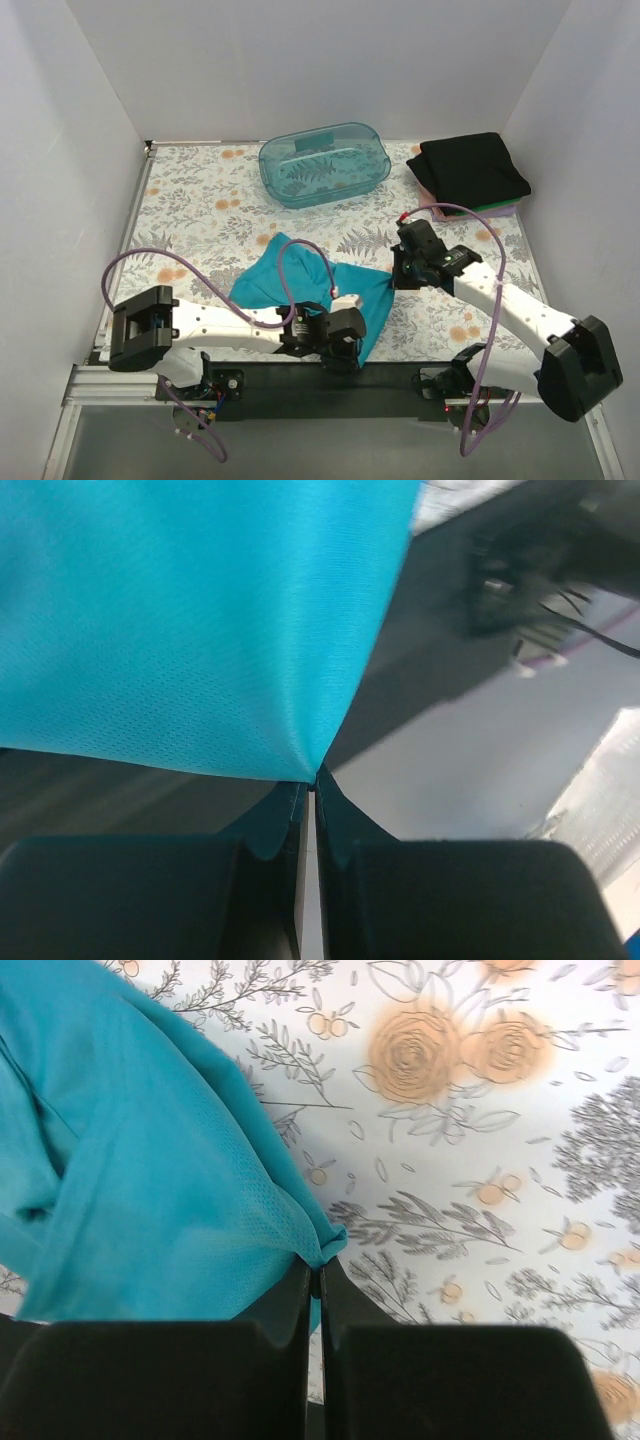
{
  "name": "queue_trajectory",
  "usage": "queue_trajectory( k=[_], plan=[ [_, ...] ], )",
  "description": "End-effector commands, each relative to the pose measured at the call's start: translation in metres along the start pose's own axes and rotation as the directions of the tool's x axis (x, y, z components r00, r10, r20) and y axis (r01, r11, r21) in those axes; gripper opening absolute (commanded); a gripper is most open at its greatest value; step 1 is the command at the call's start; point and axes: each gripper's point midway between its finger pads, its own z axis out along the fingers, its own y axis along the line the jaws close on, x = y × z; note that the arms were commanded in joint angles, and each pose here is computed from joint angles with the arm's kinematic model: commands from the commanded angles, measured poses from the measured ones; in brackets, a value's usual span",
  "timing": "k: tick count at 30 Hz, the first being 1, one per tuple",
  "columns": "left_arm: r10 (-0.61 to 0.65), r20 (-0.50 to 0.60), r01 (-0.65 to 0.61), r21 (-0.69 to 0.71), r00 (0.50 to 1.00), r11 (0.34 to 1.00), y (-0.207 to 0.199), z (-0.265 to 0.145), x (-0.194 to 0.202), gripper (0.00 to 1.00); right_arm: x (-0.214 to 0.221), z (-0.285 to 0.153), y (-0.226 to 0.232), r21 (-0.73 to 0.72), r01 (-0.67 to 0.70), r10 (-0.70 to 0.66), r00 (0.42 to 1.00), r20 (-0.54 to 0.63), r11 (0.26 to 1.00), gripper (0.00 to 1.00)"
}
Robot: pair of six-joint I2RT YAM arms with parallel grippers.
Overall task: Fold and stack the t-shirts
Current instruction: Fold the tshirt
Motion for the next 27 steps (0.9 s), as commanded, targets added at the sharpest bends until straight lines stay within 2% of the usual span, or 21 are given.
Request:
queue_trajectory(
  k=[1, 2, 4, 10, 15, 18, 22, 27],
  plan=[
    [0.093, -0.028, -0.09, 0.083, 0.995, 0.992, -0.044, -0.006, 0.019, 0.0, -0.007, -0.026, -0.034, 0.126, 0.008, -0.018, 0.997, 0.074, 0.992, 0.01],
    [0.116, -0.019, -0.112, 0.121, 0.993, 0.986, -0.063, -0.012, 0.019, 0.0, -0.007, -0.03, -0.034, 0.123, 0.005, -0.015, 0.996, 0.083, 0.992, 0.01],
    [0.125, 0.016, -0.126, 0.13, 0.992, 0.984, -0.073, -0.014, 0.017, 0.0, -0.01, -0.04, -0.032, 0.103, -0.001, -0.011, 0.993, 0.116, 0.995, 0.01],
    [0.056, 0.075, -0.067, 0.145, 0.996, 0.987, -0.071, -0.032, 0.006, 0.0, -0.032, -0.063, -0.016, 0.049, 0.015, -0.023, 0.984, 0.175, 0.999, 0.01],
    [-0.006, 0.154, -0.016, 0.147, 0.988, 0.989, -0.057, -0.053, -0.007, 0.0, -0.048, -0.068, 0.007, -0.021, 0.041, -0.037, 0.986, 0.164, 0.999, 0.01],
    [-0.076, 0.212, 0.054, 0.108, 0.974, 0.993, -0.038, -0.068, -0.021, 0.0, -0.062, -0.068, 0.024, -0.057, 0.061, -0.049, 0.982, 0.182, 0.997, 0.01],
    [-0.157, 0.244, 0.143, 0.074, 0.957, 0.987, -0.008, -0.082, -0.036, 0.0, -0.076, -0.062, 0.053, -0.106, 0.107, -0.087, 0.981, 0.174, 0.989, 0.01],
    [-0.241, 0.282, 0.221, 0.101, 0.929, 0.97, 0.014, -0.1, -0.051, 0.0, -0.108, -0.07, 0.095, -0.157, 0.167, -0.13, 0.966, 0.223, 0.973, 0.01]
  ],
)
